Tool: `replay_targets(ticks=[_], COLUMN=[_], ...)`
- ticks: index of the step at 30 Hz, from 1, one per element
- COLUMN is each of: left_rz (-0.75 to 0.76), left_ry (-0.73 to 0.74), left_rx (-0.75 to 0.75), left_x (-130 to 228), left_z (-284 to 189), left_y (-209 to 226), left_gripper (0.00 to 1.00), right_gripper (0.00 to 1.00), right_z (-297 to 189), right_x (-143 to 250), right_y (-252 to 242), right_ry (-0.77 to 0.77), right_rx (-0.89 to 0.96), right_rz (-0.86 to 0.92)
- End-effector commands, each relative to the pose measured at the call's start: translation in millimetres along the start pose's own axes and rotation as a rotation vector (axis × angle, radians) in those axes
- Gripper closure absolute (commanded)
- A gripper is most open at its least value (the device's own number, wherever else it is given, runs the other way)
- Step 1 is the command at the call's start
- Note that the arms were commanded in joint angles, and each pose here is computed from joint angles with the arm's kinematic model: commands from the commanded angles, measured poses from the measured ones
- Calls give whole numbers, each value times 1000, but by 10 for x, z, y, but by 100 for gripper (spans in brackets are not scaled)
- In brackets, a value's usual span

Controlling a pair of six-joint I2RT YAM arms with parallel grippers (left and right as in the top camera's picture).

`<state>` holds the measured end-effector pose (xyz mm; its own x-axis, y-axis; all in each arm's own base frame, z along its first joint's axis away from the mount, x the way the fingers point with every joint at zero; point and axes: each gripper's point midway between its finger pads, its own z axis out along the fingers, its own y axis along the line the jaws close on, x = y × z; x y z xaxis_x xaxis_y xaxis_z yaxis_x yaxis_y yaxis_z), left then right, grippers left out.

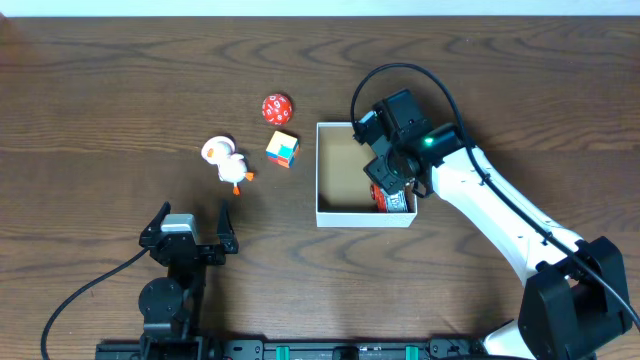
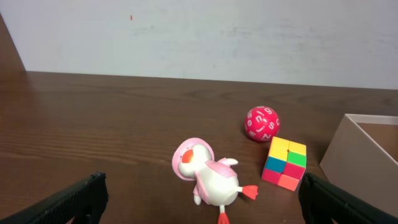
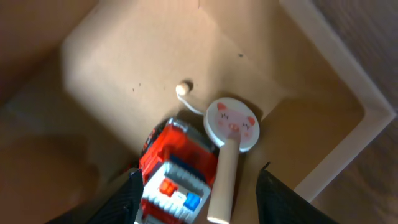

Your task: Pack container

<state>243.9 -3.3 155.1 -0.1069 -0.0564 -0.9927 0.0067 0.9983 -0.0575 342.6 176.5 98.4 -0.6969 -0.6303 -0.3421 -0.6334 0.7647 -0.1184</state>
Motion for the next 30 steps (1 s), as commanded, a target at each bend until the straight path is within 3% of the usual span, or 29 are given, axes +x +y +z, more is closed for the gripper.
replay_targets(ticks=[1, 6, 8, 11, 14, 30], left_rz=[16, 17, 17, 16, 17, 17], left_ry=[41, 41, 41, 41, 41, 39], left_rx=[-7, -7, -7, -7, -7, -7], left_x=[166, 166, 166, 166, 166, 161], left_z=[21, 21, 21, 21, 21, 21], left_y=[22, 22, 22, 22, 22, 21], left_gripper=[2, 2, 2, 2, 2, 2], right_gripper=[34, 17, 16, 12, 2, 1], right_z=[-100, -420, -512, -544, -542, -554], right_x=[-126, -104, 6, 191, 386, 546], right_y=[-134, -803, -1003, -1189, -1303, -1423], right_ry=[-65, -157, -160, -124, -70, -35], right_rx=[46, 277, 306, 329, 341, 356], right_rz=[130, 437, 516, 568, 606, 648])
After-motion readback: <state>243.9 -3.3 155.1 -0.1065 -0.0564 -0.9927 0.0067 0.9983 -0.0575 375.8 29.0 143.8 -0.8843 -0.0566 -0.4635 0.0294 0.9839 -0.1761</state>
